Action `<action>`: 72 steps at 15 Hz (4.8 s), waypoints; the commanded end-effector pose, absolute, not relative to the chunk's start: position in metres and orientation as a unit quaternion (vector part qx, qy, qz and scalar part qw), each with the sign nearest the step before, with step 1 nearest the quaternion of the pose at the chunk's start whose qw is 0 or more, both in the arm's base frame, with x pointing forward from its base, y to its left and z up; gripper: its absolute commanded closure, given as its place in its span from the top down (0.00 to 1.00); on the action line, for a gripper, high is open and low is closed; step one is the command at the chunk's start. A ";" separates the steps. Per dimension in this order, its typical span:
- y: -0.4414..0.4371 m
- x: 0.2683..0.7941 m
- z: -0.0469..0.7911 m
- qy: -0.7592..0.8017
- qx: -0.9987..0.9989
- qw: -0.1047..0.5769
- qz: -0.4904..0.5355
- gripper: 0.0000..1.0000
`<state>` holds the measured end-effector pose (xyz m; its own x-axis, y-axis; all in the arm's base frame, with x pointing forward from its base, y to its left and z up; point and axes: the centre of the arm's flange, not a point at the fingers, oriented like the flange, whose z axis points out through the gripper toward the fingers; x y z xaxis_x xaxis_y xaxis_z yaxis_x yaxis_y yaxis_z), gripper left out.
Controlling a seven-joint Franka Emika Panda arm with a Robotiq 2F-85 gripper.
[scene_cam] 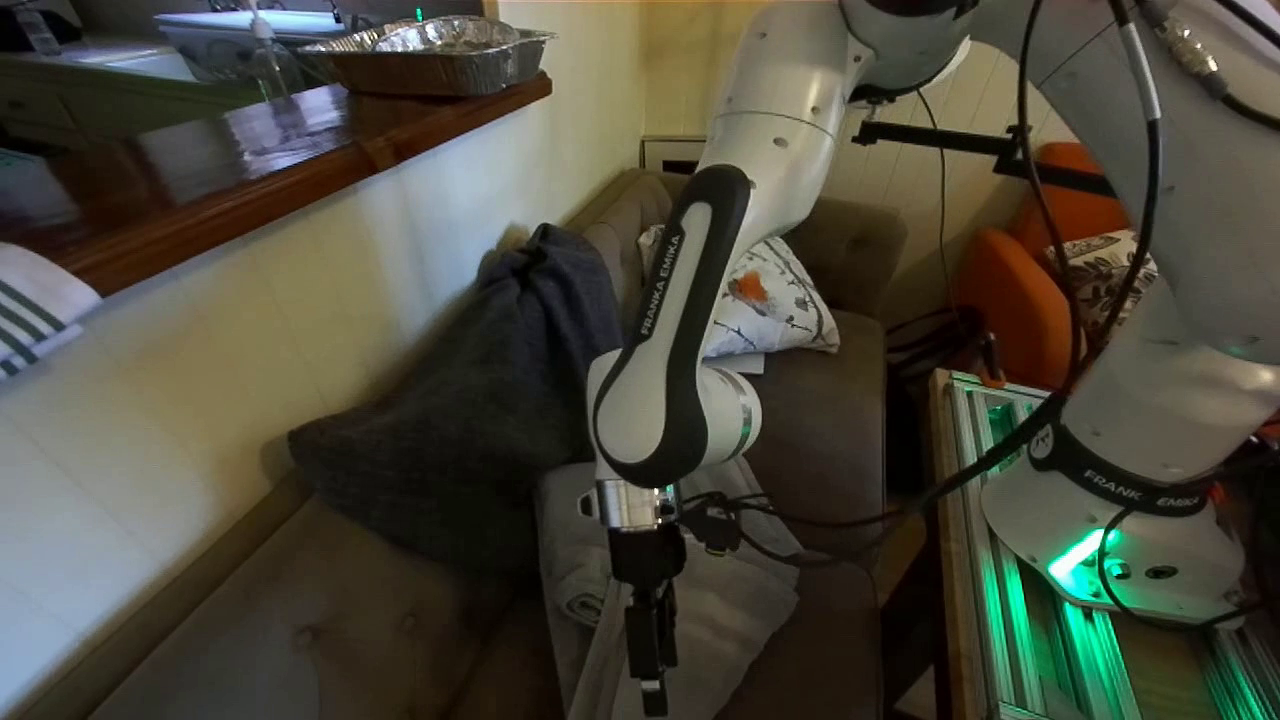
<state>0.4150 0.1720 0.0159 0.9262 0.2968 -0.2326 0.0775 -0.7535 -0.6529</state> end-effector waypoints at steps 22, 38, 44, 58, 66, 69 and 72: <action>0.022 0.487 -0.028 -0.050 -0.993 -0.098 0.037 1.00; 0.019 0.483 -0.071 0.058 -0.998 0.028 0.014 1.00; 0.020 0.476 -0.097 0.065 -0.997 0.045 0.024 0.51; 0.068 0.417 -0.030 0.013 -0.972 0.181 0.147 0.02; 0.095 0.308 -0.039 -0.057 -0.905 0.299 0.298 0.02; 0.102 0.272 -0.050 -0.074 -0.869 0.339 0.352 0.02; 0.092 0.280 -0.059 -0.033 -0.897 0.313 0.311 0.37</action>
